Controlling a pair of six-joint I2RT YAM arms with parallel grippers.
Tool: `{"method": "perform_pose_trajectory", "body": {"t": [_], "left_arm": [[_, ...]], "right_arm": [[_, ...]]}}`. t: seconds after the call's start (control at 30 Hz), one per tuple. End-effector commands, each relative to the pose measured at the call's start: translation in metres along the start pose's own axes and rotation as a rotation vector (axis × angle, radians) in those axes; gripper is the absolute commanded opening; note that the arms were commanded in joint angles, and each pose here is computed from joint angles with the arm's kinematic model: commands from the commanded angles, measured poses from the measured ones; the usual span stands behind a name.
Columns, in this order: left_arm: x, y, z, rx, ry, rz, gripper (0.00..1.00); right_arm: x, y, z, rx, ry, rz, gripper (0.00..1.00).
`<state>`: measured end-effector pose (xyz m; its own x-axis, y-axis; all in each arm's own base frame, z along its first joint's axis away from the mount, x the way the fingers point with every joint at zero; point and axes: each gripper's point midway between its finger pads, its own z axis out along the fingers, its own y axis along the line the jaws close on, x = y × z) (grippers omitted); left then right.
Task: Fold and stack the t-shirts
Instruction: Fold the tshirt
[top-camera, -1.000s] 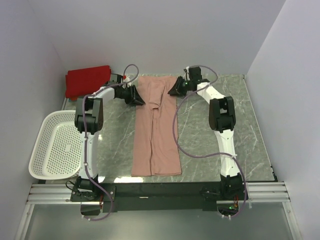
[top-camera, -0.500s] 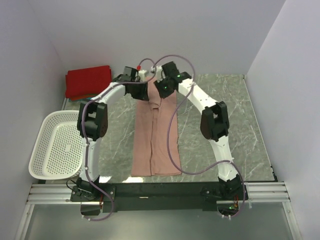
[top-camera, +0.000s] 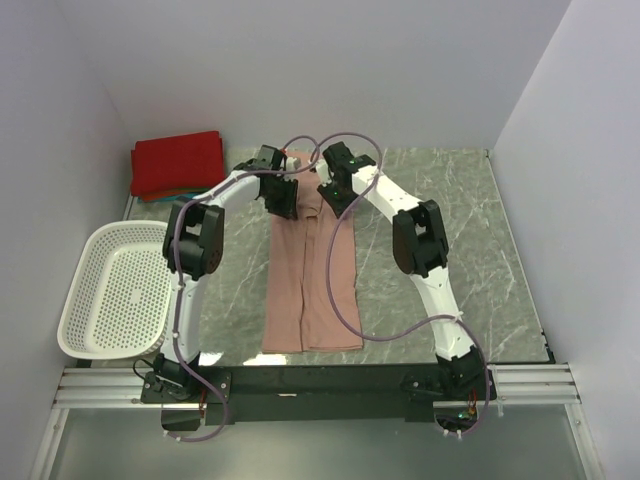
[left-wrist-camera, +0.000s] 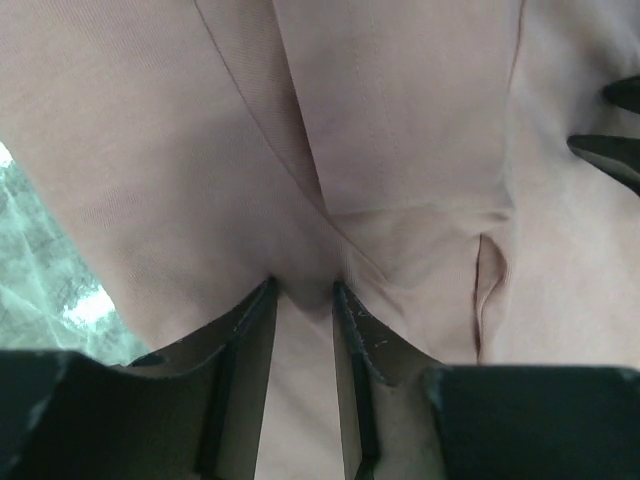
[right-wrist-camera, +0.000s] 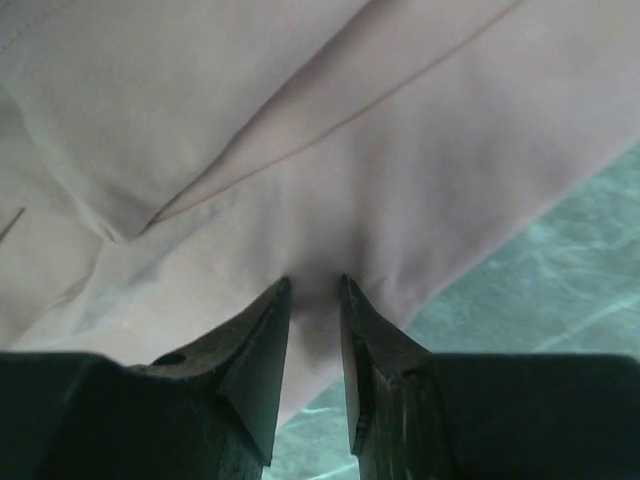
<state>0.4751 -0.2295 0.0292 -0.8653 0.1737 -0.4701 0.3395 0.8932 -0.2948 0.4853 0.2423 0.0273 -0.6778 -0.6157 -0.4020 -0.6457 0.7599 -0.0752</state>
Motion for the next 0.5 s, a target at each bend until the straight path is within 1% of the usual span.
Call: {"method": "perform_pose_trajectory", "body": {"t": [0.0,0.13,0.17,0.23,0.27,0.47], "left_arm": [[0.008,0.003,0.016,-0.005,0.042,-0.061,0.36],[0.010,0.013,0.030,0.003,0.060,-0.121,0.36],[0.004,0.016,0.030,0.002,0.047,-0.135,0.36],[0.004,0.022,0.035,0.006,0.057,-0.154,0.36],[-0.001,0.023,0.033,0.012,0.047,-0.165,0.36],[-0.011,0.023,0.036,0.033,0.025,-0.197,0.37]], "right_arm": [[0.012,-0.003,0.012,0.028,0.053,0.016,0.34],[0.014,-0.012,0.020,0.069,0.070,0.027,0.33],[0.009,-0.015,0.018,0.079,0.060,0.030,0.33],[0.012,-0.022,0.024,0.100,0.080,0.043,0.33],[0.007,-0.026,0.024,0.109,0.065,0.047,0.33],[-0.003,-0.052,0.025,0.221,0.049,0.031,0.34]]}}
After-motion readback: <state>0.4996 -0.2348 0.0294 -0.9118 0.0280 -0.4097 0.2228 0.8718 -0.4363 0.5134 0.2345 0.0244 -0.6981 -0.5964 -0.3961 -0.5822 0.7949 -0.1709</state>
